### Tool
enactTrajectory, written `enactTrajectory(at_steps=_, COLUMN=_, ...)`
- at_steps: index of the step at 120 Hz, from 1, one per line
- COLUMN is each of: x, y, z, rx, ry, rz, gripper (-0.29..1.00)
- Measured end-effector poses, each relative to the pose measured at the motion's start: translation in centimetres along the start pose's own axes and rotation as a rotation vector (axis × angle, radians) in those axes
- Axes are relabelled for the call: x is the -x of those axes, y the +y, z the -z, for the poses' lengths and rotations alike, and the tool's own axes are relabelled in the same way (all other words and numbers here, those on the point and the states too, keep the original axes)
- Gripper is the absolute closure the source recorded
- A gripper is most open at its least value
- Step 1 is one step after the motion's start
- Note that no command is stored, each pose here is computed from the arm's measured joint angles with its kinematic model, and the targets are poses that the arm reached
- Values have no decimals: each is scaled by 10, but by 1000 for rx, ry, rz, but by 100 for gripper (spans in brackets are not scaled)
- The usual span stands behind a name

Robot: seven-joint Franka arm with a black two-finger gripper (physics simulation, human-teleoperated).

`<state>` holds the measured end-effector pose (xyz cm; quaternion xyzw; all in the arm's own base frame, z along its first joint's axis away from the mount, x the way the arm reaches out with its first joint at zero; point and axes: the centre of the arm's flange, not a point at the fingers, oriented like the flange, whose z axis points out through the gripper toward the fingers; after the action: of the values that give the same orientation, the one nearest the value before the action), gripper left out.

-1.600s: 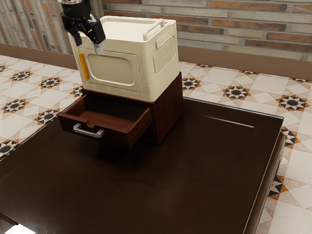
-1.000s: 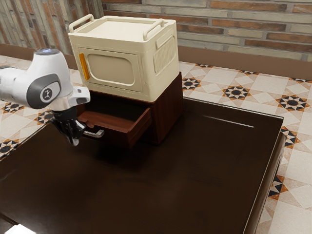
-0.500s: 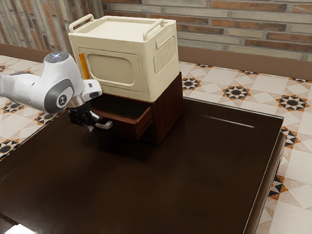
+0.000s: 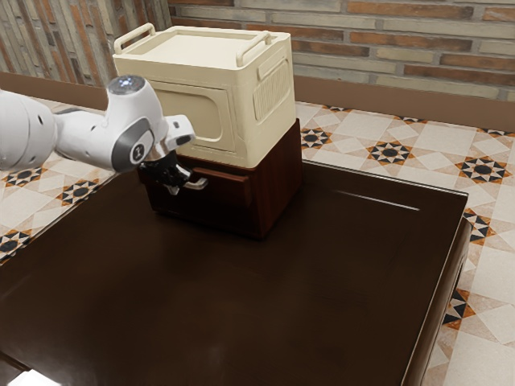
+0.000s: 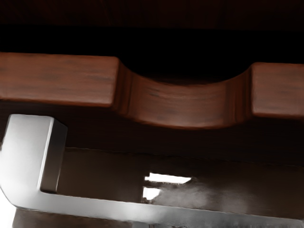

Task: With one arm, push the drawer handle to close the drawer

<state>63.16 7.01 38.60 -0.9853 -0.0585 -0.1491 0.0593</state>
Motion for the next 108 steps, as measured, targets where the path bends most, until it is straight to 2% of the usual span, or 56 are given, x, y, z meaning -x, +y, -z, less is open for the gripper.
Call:
enactTrajectory(at_steps=26, x=-21, y=8, z=-2, rx=1, ry=28, rz=-18, gripper=79)
enactTrajectory(at_steps=48, x=-17, y=14, z=3, rx=41, ry=21, rz=-7, gripper=79)
enactTrajectory(at_steps=56, x=-2, y=11, z=34, rx=78, ry=-11, rz=22, gripper=79)
enactTrajectory(at_steps=70, x=15, y=16, z=150, rx=152, ry=-67, rz=39, gripper=78)
enactTrajectory(at_steps=79, x=18, y=26, z=228, rx=169, ry=-76, rz=14, gripper=67)
enactTrajectory(at_steps=87, x=28, y=40, z=268, rx=168, ry=-111, rz=-16, gripper=52)
enactTrajectory(at_steps=97, x=39, y=43, z=285, rx=146, ry=-170, rz=-23, gripper=35)
enactTrajectory(at_steps=108, x=47, y=40, z=289, rx=124, ry=-228, rz=-16, gripper=23)
